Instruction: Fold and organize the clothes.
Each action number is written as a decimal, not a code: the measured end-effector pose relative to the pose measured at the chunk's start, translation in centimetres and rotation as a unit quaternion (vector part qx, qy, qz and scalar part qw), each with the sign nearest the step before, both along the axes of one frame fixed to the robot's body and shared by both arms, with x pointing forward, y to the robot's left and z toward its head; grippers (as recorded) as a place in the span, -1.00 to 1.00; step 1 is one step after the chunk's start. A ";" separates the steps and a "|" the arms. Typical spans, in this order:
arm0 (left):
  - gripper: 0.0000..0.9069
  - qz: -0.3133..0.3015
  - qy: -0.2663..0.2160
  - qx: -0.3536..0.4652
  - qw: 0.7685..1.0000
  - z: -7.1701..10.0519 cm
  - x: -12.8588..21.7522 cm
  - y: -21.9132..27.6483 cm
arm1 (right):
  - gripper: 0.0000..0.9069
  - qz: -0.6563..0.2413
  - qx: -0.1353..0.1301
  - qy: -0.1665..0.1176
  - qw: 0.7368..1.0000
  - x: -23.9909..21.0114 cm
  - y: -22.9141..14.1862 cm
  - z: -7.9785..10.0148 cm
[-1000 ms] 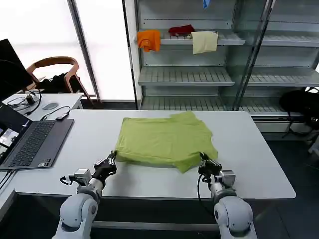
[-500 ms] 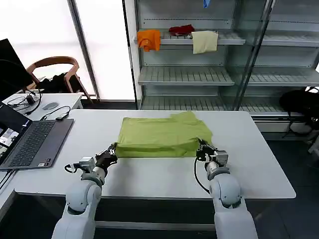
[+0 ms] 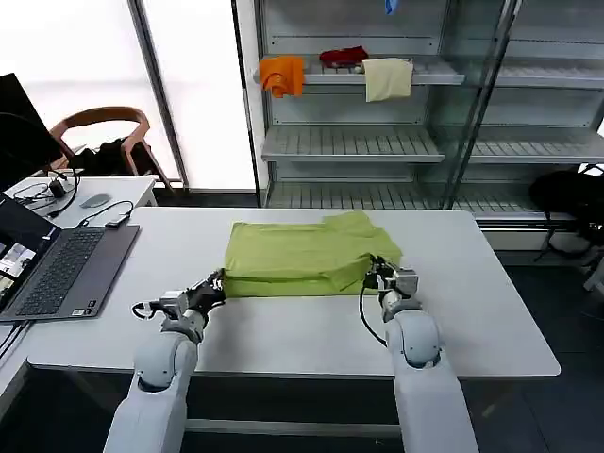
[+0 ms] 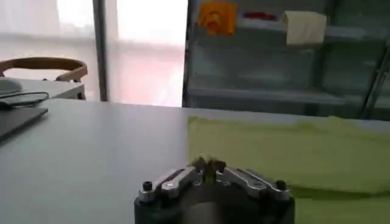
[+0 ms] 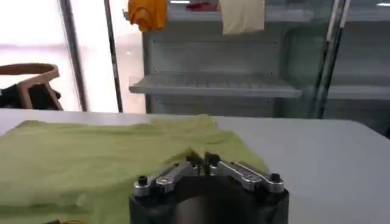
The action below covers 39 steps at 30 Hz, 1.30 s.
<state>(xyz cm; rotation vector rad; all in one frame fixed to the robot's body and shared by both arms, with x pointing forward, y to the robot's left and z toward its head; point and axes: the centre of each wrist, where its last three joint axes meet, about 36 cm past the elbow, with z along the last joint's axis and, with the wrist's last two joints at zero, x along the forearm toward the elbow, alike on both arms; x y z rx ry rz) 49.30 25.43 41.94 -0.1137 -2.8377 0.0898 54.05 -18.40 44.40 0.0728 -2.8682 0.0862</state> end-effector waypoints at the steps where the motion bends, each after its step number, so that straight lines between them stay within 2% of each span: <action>1: 1.00 -0.001 -0.001 0.001 1.000 0.0 0.0 0.0 | 1.00 -0.001 -0.002 0.000 1.000 0.2 0.0 0.0; 9: 1.00 -0.003 -0.006 0.003 1.000 0.4 -0.4 -0.1 | 1.00 -0.015 -0.015 -0.005 1.000 1.3 -1.2 0.4; 15: 1.00 -0.008 -0.006 0.008 1.000 0.8 -1.1 -0.4 | 1.00 -0.018 -0.017 0.000 1.000 0.3 -2.5 0.7; 29: 1.00 -0.017 0.034 0.045 0.998 -0.1 -2.5 -0.2 | 0.98 -0.029 -0.003 0.034 0.999 -5.1 -5.6 -1.4; 33: 1.00 -0.017 0.039 0.049 0.998 -0.2 -2.5 0.0 | 0.71 -0.029 -0.001 0.041 0.999 -5.7 -5.7 -1.8; 38: 1.00 -0.015 0.046 0.052 0.998 -0.5 -2.4 0.1 | 0.62 -0.026 0.000 0.046 0.999 -5.9 -5.5 -2.1; 39: 0.80 -0.014 0.046 0.052 0.997 -0.5 -2.4 0.2 | 0.11 -0.026 0.000 0.048 0.999 -5.9 -5.4 -2.2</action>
